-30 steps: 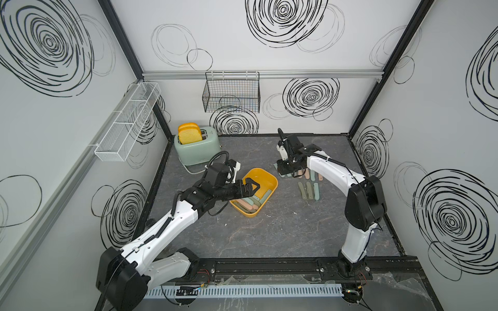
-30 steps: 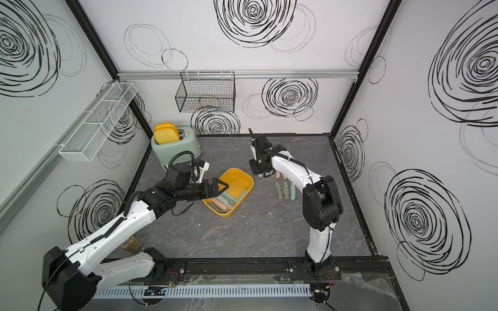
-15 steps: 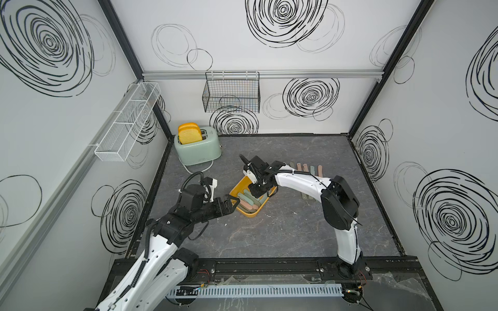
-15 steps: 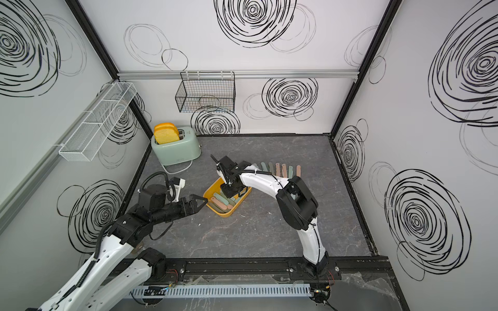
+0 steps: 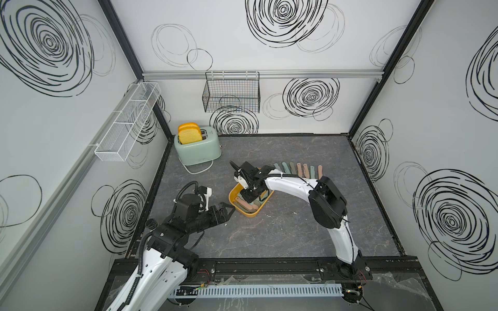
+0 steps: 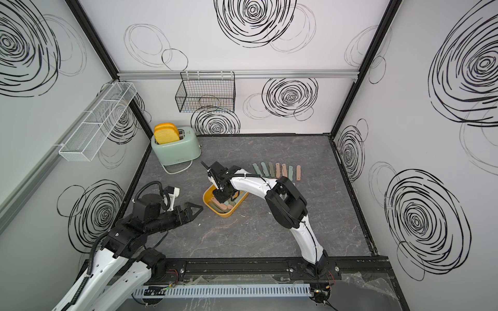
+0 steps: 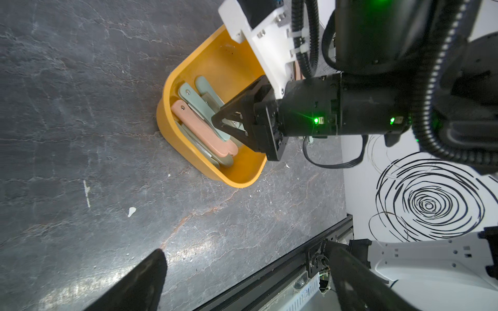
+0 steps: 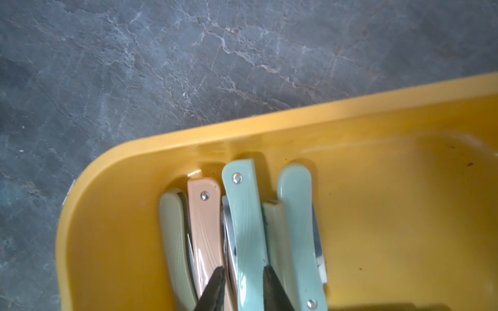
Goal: Take the fruit knife out of the storage box
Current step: Pick up the fruit knife from the storage box.
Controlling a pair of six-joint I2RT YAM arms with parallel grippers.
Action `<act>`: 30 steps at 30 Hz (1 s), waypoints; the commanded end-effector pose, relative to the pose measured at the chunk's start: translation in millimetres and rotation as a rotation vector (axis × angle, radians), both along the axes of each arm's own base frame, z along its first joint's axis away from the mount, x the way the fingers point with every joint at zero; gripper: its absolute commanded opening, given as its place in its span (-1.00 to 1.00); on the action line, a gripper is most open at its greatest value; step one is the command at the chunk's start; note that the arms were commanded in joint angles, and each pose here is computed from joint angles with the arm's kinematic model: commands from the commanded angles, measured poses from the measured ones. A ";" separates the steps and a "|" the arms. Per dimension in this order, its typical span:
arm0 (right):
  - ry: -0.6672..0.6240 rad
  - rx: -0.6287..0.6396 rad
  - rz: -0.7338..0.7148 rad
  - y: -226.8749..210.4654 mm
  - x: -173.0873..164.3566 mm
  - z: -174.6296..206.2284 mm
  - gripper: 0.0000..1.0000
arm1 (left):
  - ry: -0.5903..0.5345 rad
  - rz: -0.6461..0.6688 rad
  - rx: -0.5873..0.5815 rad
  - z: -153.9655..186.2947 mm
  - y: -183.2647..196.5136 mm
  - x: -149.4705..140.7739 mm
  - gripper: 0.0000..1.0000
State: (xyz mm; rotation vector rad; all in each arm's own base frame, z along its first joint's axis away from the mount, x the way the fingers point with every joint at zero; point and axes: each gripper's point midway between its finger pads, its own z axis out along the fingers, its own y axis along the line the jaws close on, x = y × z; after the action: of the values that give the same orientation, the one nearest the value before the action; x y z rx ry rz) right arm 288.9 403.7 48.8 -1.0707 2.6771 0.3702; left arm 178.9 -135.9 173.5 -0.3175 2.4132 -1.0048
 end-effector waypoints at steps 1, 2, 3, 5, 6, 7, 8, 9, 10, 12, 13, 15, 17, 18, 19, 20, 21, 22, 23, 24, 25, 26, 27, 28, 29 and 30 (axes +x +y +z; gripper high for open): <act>0.010 -0.031 0.027 1.3 -0.7 -6.1 -0.45 | -0.020 0.018 0.012 9.0 4.2 2.9 0.96; 0.012 -0.037 0.029 1.7 -0.3 -9.6 -0.45 | -0.018 0.017 0.015 8.6 4.4 2.9 0.96; 0.012 -0.044 0.027 1.0 0.4 -11.7 -0.45 | -0.017 0.017 0.017 8.6 4.7 2.9 0.96; 0.009 -0.056 0.023 0.2 2.4 -17.0 -0.45 | -0.020 0.015 0.020 8.8 5.2 2.8 0.96; 0.012 -0.061 0.022 -0.5 2.8 -20.1 -0.45 | -0.017 0.016 0.023 8.1 5.7 2.8 0.96; 0.017 -0.070 0.020 -1.9 3.5 -23.7 -0.45 | -0.017 0.015 0.023 8.4 5.8 2.7 0.96; 0.018 -0.080 0.017 -3.3 4.2 -26.7 -0.45 | -0.016 0.016 0.024 8.1 6.1 2.6 0.96; 0.017 -0.091 0.012 -5.5 5.4 -29.4 -0.46 | -0.014 0.015 0.026 7.5 6.2 2.7 0.96; 0.018 -0.097 0.007 -6.8 6.4 -32.3 -0.46 | -0.014 0.013 0.026 7.5 6.3 2.3 0.96; 0.026 -0.101 0.001 -8.2 8.1 -36.1 -0.46 | -0.012 0.011 0.028 6.4 6.5 2.1 0.96; 0.029 -0.104 0.002 -8.6 8.4 -38.0 -0.47 | -0.011 0.010 0.029 6.0 6.6 2.4 0.96; 0.031 -0.106 0.002 -8.1 9.3 -40.0 -0.51 | -0.008 0.006 0.031 5.2 6.5 2.7 0.96; 0.034 -0.104 0.005 -6.4 9.8 -40.4 -0.55 | -0.007 0.003 0.032 4.7 6.2 3.8 0.96; 0.036 -0.104 0.005 -5.7 10.0 -40.8 -0.56 | -0.006 0.001 0.033 4.3 6.1 4.4 0.96; 0.035 -0.102 0.007 -4.7 10.7 -40.3 -0.56 | -0.006 -0.002 0.034 3.8 5.9 4.9 0.96; 0.037 -0.102 0.007 -3.9 11.2 -40.4 -0.56 | -0.004 -0.003 0.035 3.3 6.0 5.6 0.96; 0.038 -0.103 0.009 -2.9 11.6 -40.8 -0.57 | -0.005 -0.005 0.035 3.7 5.8 6.4 0.96; 0.038 -0.106 0.010 -2.5 11.8 -40.7 -0.60 | -0.005 -0.009 0.035 3.6 5.4 6.8 0.96; 0.035 -0.107 0.009 -2.1 13.0 -40.2 -0.64 | -0.005 -0.010 0.036 3.1 5.3 7.7 0.96; 0.032 -0.106 0.009 -1.7 14.0 -39.2 -0.67 | -0.005 -0.011 0.036 2.9 5.5 8.3 0.96; 0.027 -0.108 0.006 -1.5 15.7 -37.9 -0.70 | -0.006 -0.012 0.037 3.2 5.6 9.1 0.96; 0.020 -0.108 0.004 -0.8 17.1 -36.2 -0.69 | -0.007 -0.015 0.037 3.3 5.3 9.4 0.96; 0.014 -0.107 0.000 -0.7 18.8 -33.5 -0.70 | -0.006 -0.017 0.037 2.8 5.3 9.9 0.96; 0.007 -0.105 -0.003 -0.1 20.7 -30.8 -0.70 | -0.006 -0.018 0.037 2.7 5.5 10.3 0.96; 0.001 -0.101 -0.007 0.7 22.6 -27.6 -0.70 | -0.007 -0.020 0.038 2.9 5.5 10.9 0.96; -0.004 -0.096 -0.009 1.7 23.9 -24.5 -0.70 | -0.007 -0.021 0.037 2.9 5.6 11.3 0.96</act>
State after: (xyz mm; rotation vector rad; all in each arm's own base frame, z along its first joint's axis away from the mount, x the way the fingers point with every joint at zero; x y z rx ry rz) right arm 313.7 416.0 33.9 -1.0773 2.6720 0.3041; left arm 182.9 -127.8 158.8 -0.3272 2.4866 -0.9459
